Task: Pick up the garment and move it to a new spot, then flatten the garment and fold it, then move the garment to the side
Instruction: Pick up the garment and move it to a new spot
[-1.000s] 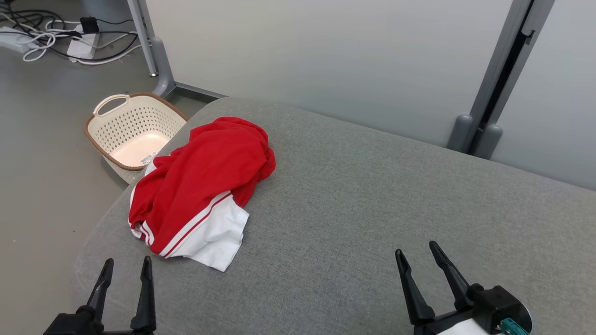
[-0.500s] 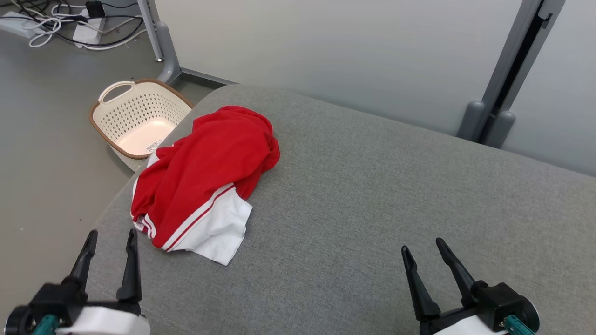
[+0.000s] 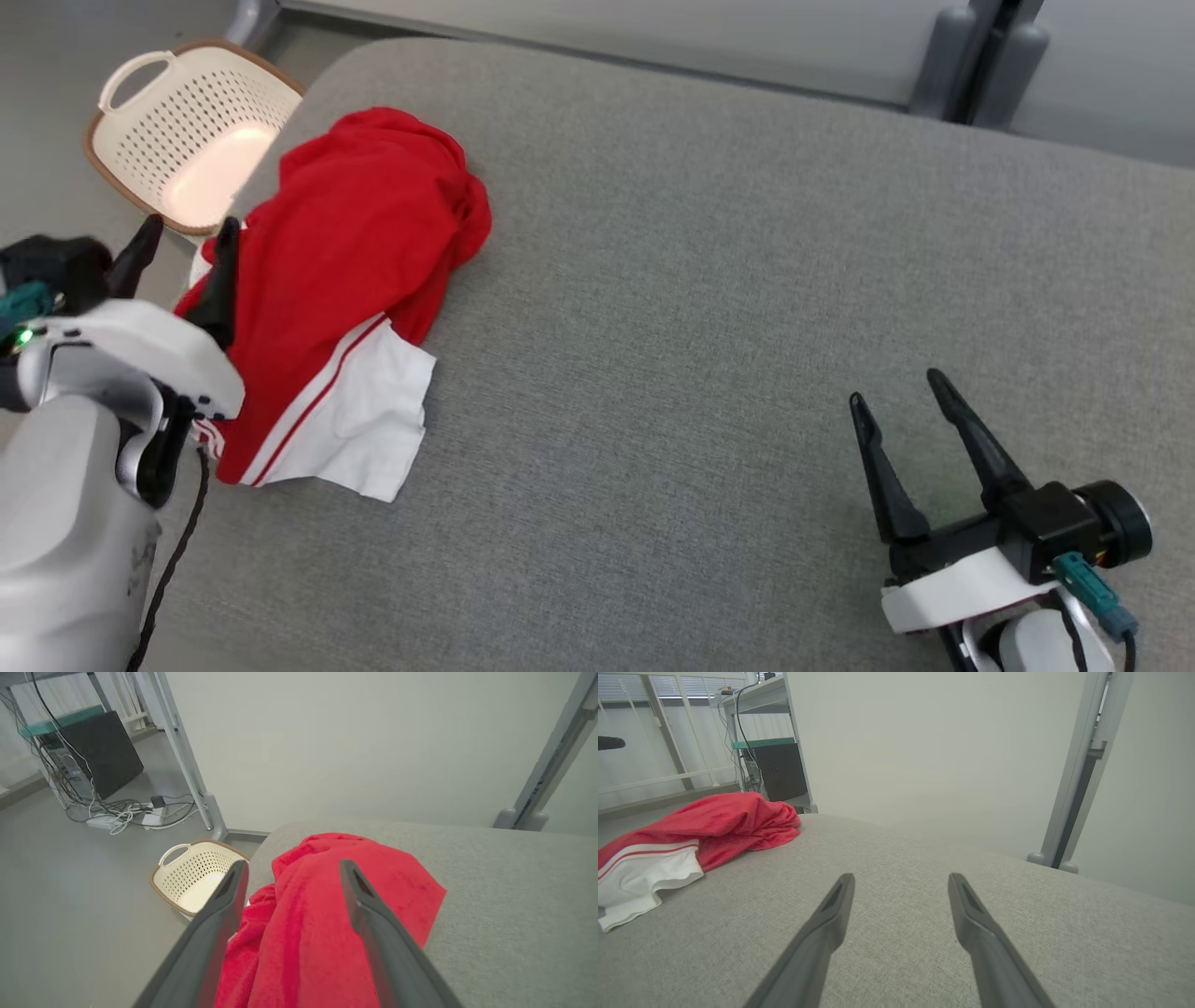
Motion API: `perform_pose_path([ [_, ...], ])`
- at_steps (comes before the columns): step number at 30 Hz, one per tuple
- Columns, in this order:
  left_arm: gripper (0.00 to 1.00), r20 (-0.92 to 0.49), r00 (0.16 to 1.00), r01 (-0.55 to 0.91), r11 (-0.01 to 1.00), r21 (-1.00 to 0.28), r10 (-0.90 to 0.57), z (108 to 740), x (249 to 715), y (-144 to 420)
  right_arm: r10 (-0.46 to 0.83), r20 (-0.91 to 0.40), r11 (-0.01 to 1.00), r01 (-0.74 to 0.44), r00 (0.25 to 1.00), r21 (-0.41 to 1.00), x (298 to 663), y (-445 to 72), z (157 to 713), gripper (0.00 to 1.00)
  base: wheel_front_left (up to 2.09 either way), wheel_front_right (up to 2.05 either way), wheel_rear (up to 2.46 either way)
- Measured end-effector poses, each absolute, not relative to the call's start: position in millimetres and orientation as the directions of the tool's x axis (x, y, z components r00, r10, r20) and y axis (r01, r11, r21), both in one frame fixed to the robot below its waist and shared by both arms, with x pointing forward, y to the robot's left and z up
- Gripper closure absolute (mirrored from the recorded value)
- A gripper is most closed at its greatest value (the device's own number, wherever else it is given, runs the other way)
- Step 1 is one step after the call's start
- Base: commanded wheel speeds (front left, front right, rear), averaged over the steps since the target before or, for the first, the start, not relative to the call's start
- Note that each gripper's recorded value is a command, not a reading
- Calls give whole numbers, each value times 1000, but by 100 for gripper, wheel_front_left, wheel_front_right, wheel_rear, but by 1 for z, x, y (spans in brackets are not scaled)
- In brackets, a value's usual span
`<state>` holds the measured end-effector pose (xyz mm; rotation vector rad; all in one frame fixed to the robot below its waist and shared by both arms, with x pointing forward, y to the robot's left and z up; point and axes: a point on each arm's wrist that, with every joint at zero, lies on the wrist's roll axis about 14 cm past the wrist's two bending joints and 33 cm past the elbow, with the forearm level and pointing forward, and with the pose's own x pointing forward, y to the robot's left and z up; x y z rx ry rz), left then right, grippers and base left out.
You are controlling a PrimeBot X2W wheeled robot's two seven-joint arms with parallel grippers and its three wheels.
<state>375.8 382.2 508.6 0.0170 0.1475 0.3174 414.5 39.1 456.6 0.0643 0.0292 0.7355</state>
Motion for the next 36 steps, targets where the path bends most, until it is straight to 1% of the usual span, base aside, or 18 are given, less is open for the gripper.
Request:
perform_pose_path([
  [3,0,-303,921,-260,966,-5,246,477,405,367,655,-30,755,-652,755,69,428,30,440,0,0,0,0],
  [5,0,-405,890,-230,973,4,212,456,414,362,647,-47,762,-643,761,75,434,26,430,0,0,0,0],
  [9,0,-523,831,-218,976,7,189,428,426,365,628,-71,778,-623,775,84,445,18,413,0,0,0,0],
  [13,0,-619,773,-206,978,-40,138,395,430,349,607,-94,794,-600,789,97,449,10,401,0,0,0,0],
  [16,0,-661,742,-194,980,-50,113,378,428,343,593,-96,805,-586,799,98,453,5,398,0,0,0,0],
  [18,0,-670,733,-193,980,-45,113,372,427,344,587,-97,809,-580,803,96,455,3,396,0,0,0,0],
  [20,0,-661,742,-188,981,-42,113,372,429,344,583,-98,812,-575,807,95,456,1,395,0,0,0,0],
  [21,53,-645,756,-179,983,-40,112,374,432,343,581,-98,814,-574,808,95,457,0,395,0,0,0,0],
  [22,100,-614,781,-178,983,-45,113,378,435,343,579,-97,815,-571,810,93,457,-1,396,0,0,0,0],
  [26,100,-564,818,-161,986,-39,111,389,436,345,578,-90,815,-572,811,90,457,0,400,0,0,0,0],
  [31,100,-463,879,-131,991,-7,113,416,441,350,583,-73,812,-577,809,90,455,5,410,0,0,0,0],
  [36,100,-414,903,-119,993,14,114,437,436,357,584,-49,810,-579,810,91,450,8,424,0,0,0,0],
])
